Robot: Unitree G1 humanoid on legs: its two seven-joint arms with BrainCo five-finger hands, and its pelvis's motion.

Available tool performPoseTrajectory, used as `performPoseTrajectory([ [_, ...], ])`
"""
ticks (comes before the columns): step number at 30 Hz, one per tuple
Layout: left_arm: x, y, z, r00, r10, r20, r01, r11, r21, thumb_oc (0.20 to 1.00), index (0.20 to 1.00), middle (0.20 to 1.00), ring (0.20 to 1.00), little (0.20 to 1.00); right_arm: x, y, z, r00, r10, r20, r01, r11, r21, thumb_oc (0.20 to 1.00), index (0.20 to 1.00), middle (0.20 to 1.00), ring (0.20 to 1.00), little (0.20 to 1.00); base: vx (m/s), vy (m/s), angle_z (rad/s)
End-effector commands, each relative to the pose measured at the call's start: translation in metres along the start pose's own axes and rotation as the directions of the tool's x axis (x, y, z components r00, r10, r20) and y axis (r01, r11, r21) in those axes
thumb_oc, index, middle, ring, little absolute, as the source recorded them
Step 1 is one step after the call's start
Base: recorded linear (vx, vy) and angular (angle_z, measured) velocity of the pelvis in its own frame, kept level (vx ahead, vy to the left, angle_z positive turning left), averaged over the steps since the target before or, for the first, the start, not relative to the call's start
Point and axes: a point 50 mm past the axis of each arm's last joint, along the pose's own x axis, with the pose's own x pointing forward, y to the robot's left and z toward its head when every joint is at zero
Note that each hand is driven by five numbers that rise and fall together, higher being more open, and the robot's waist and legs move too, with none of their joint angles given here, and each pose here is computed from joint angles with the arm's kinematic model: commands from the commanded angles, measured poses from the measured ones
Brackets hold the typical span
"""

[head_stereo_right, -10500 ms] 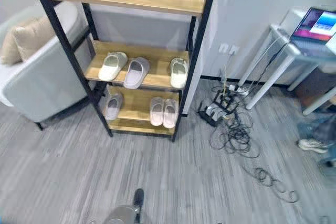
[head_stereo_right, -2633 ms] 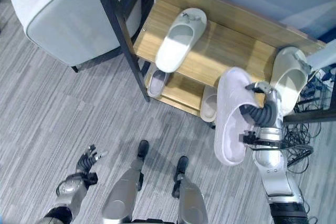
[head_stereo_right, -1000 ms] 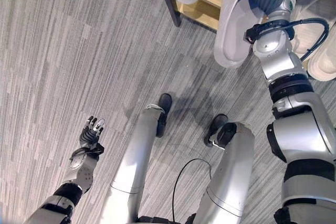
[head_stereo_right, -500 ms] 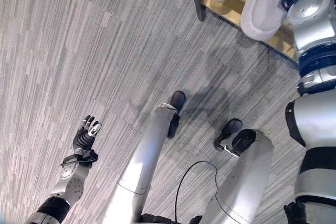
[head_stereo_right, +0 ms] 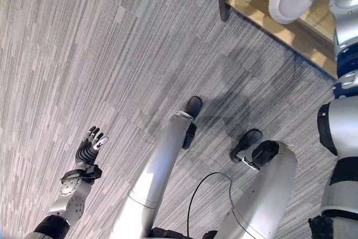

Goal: Arrange the slippers neatly on the shoe rack.

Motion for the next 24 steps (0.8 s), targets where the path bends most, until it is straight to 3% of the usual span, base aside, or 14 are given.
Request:
performPoseTrajectory([
  [1, -0.013, 0.034, -0.005, 0.996, 0.089, -0.017, -0.086, 0.99, 0.109, 1.0, 1.0, 1.0, 1.0, 1.0, 0.008, -0.015, 0.016, 0.995, -0.084, 0.055, 0.078, 0.991, 0.107, 1.0, 1.0, 1.0, 1.0, 1.0, 0.0, 0.0, 0.0],
  [6, -0.019, 0.04, -0.017, 0.991, 0.117, -0.067, -0.105, 0.983, 0.152, 1.0, 1.0, 1.0, 1.0, 1.0, 0.004, -0.011, 0.013, 0.995, -0.09, 0.031, 0.085, 0.987, 0.139, 1.0, 1.0, 1.0, 1.0, 1.0, 0.0, 0.0, 0.0],
  [13, -0.023, 0.047, -0.028, 0.983, 0.14, -0.122, -0.116, 0.976, 0.184, 1.0, 1.0, 1.0, 1.0, 1.0, 0.006, -0.005, 0.01, 0.999, -0.037, 0.03, 0.038, 0.999, -0.026, 1.0, 1.0, 1.0, 1.0, 1.0, -0.01, 0.004, 0.01],
  [16, -0.023, 0.05, -0.029, 0.979, 0.159, -0.127, -0.132, 0.972, 0.196, 1.0, 1.0, 1.0, 1.0, 1.0, 0.006, -0.004, 0.016, 0.999, -0.051, 0.002, 0.051, 0.993, 0.11, 1.0, 1.0, 1.0, 1.0, 1.0, -0.02, 0.022, 0.02],
  [23, -0.025, 0.054, -0.028, 0.978, 0.175, -0.112, -0.15, 0.968, 0.203, 1.0, 1.0, 1.0, 1.0, 1.0, 0.0, -0.013, 0.009, 0.994, -0.083, 0.072, 0.074, 0.99, 0.12, 1.0, 1.0, 1.0, 1.0, 1.0, 0.0, 0.0, 0.0],
  [24, -0.026, 0.053, -0.026, 0.979, 0.176, -0.099, -0.154, 0.968, 0.2, 1.0, 1.0, 1.0, 1.0, 1.0, 0.0, -0.018, 0.016, 0.988, -0.117, 0.103, 0.098, 0.98, 0.175, 1.0, 1.0, 1.0, 1.0, 1.0, 0.0, 0.0, 0.0],
])
